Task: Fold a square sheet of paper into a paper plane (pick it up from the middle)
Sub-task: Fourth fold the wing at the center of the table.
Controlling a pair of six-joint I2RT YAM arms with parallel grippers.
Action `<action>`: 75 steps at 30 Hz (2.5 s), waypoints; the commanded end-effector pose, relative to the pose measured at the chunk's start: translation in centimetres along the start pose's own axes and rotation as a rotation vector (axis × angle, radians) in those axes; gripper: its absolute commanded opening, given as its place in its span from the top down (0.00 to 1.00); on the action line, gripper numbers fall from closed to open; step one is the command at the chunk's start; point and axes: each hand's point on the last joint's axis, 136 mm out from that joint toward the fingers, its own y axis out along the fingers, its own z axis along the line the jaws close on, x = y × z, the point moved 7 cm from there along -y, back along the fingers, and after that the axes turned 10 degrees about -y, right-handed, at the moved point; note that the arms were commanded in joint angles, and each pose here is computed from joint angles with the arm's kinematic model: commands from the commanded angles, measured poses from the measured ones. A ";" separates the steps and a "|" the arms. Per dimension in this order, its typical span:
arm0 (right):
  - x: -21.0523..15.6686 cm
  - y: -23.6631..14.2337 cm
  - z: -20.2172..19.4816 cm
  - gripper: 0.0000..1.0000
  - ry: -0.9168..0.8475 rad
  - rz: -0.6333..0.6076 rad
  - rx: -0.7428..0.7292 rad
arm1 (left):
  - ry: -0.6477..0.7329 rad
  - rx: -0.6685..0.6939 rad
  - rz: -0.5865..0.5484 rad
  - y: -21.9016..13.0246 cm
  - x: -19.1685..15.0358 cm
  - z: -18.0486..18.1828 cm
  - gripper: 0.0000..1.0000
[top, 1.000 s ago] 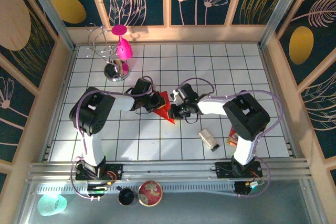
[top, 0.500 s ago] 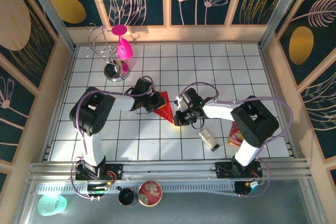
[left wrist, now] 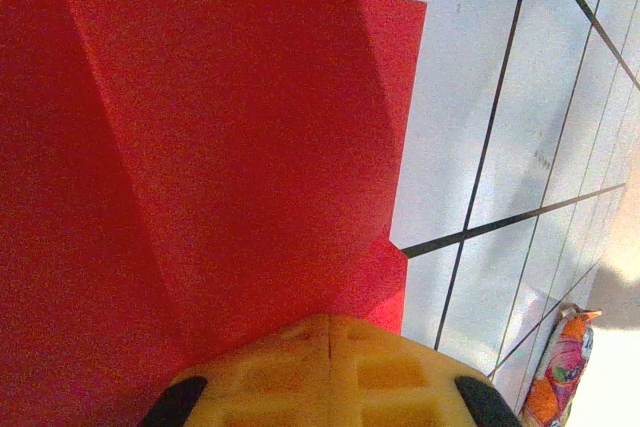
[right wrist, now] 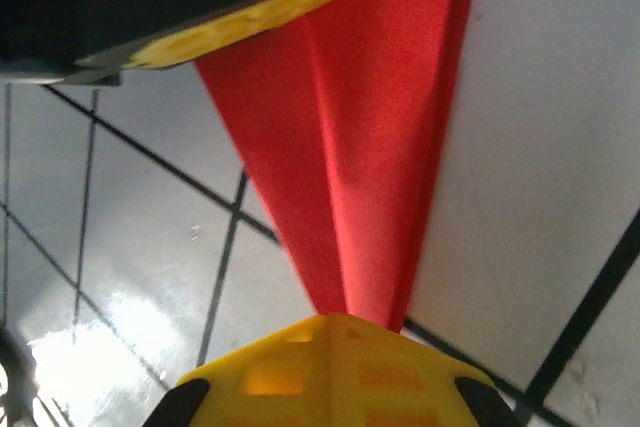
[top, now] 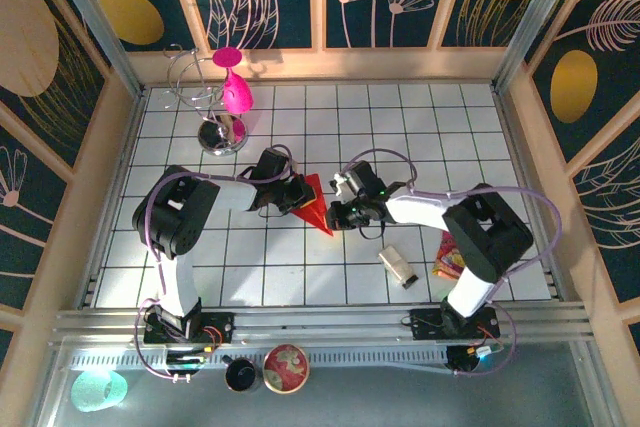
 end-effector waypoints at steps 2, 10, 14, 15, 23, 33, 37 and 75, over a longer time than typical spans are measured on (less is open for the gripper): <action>1.6 0.8 0.3 0.97 0.023 -0.042 0.010 | -0.065 0.174 -0.030 0.7 -0.1 4.1 0.97; -0.9 2.1 -2.1 0.98 0.075 0.057 -0.096 | -0.008 0.077 -0.047 -0.6 0.1 1.2 0.96; -2.1 2.3 -2.9 0.98 0.086 0.104 -0.136 | 0.057 -0.011 -0.069 -2.1 0.2 -1.4 0.95; -2.3 2.3 -3.0 0.98 0.089 0.112 -0.142 | 0.070 -0.028 -0.074 -2.4 0.1 -1.8 0.95; -2.8 2.5 -3.4 0.98 0.104 0.135 -0.155 | 0.122 -0.053 -0.033 -2.4 -2.1 -2.1 0.95; -3.6 3.0 -3.8 0.98 0.114 0.172 -0.155 | 0.128 0.045 0.031 -0.3 -2.6 -0.7 0.95; -4.1 3.2 -4.1 0.99 0.122 0.189 -0.161 | 0.129 0.081 0.027 0.2 -2.3 0.0 0.95; -9.2 2.6 -7.0 0.99 0.142 0.339 -0.292 | 0.161 0.227 -0.264 -2.4 12.0 2.8 0.89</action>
